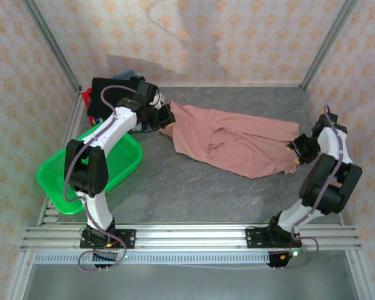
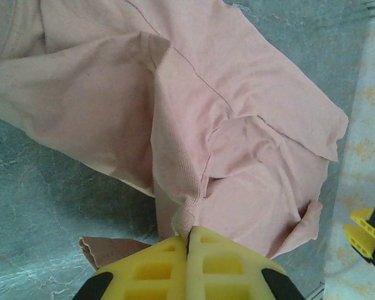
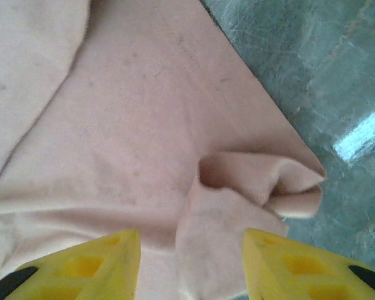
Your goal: Fold and stack the t-shirts
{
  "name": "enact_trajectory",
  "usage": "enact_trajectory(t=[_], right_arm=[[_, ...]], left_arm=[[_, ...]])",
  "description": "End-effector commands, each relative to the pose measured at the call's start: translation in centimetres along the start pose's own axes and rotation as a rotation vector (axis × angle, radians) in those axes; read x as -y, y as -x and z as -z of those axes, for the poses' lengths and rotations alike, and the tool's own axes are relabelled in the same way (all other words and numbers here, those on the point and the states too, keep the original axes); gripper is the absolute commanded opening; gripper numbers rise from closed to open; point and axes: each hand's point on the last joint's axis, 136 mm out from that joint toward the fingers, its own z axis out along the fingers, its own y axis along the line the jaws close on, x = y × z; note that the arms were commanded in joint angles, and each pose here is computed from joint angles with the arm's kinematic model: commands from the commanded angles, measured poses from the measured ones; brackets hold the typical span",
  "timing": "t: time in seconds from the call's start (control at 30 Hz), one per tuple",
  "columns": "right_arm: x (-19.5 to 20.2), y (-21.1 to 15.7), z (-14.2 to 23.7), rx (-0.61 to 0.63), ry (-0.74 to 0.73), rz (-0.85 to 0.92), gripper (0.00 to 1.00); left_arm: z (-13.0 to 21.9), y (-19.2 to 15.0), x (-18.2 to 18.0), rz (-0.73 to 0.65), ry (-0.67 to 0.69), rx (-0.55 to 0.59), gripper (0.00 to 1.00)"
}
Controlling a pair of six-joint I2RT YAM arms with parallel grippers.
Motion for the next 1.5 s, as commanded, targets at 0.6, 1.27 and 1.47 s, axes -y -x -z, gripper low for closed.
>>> enact_trajectory(t=[0.6,1.27,1.47], right_arm=[[4.0,-0.9,-4.6,-0.016,0.252,-0.413,0.36],[6.0,-2.6,-4.3,-0.059,0.227,-0.488,0.34],[6.0,-2.8,-5.3,-0.077,0.248,-0.526,0.34]], left_arm=[[-0.3,0.0,-0.2,-0.023,0.019,0.002,0.0],[-0.7,0.0,-0.8,-0.008,0.034,0.001,0.0],[-0.9,0.2,-0.8,-0.007,0.035,-0.004,0.0]])
